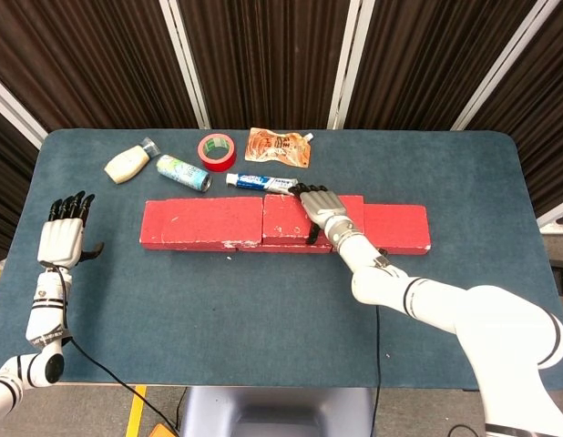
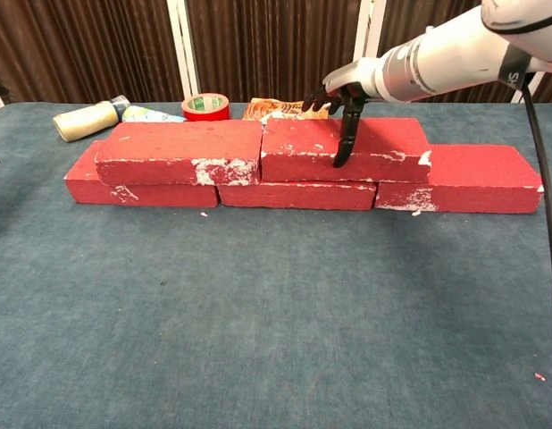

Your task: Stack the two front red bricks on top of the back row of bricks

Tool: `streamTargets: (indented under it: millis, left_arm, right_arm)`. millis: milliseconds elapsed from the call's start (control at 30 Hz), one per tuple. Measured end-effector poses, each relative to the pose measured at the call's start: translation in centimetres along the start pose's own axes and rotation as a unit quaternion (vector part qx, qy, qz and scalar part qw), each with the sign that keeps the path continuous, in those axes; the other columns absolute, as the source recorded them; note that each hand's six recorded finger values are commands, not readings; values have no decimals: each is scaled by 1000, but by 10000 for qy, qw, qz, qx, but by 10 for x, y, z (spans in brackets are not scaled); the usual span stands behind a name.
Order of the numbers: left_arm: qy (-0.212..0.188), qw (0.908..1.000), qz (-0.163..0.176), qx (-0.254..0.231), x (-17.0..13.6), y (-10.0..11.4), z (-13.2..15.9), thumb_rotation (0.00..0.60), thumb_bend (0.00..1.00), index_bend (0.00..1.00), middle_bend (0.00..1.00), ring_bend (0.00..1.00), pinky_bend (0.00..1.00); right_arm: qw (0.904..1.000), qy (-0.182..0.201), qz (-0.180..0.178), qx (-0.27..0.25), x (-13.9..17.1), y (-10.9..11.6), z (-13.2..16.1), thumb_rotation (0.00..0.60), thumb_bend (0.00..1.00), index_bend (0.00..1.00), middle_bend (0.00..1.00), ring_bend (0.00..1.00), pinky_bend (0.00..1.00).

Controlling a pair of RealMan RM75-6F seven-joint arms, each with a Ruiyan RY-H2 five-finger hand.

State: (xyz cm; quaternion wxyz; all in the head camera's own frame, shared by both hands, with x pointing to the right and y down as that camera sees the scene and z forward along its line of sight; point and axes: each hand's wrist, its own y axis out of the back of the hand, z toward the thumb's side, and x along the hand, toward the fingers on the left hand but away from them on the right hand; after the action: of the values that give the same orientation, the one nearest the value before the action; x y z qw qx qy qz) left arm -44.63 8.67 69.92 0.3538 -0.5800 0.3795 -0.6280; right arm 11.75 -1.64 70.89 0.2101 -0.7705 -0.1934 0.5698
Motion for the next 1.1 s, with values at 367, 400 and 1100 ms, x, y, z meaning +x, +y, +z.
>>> streamTargets:
  millis: [367,400,1100]
  left_arm:
    - [7,10000,-17,-26,-3,-4,6,600,276,0,0,0,0]
    - [0,10000,-7,-27,-3,-4,7,600,275,0,0,0,0]
    - [85,9997,127,-207,-36,6,-11,600,293,0,0,0,0]
  right_arm:
    - [9997,112,-125,-181,33,5,-17,600,0,30,78,58,0]
    - [9996,129,-174,-193,39,6,-21,600,0,30,78,58,0]
    - [9514,-352,-3035,-388,252,-35,-192,600,0,31,78,58,0]
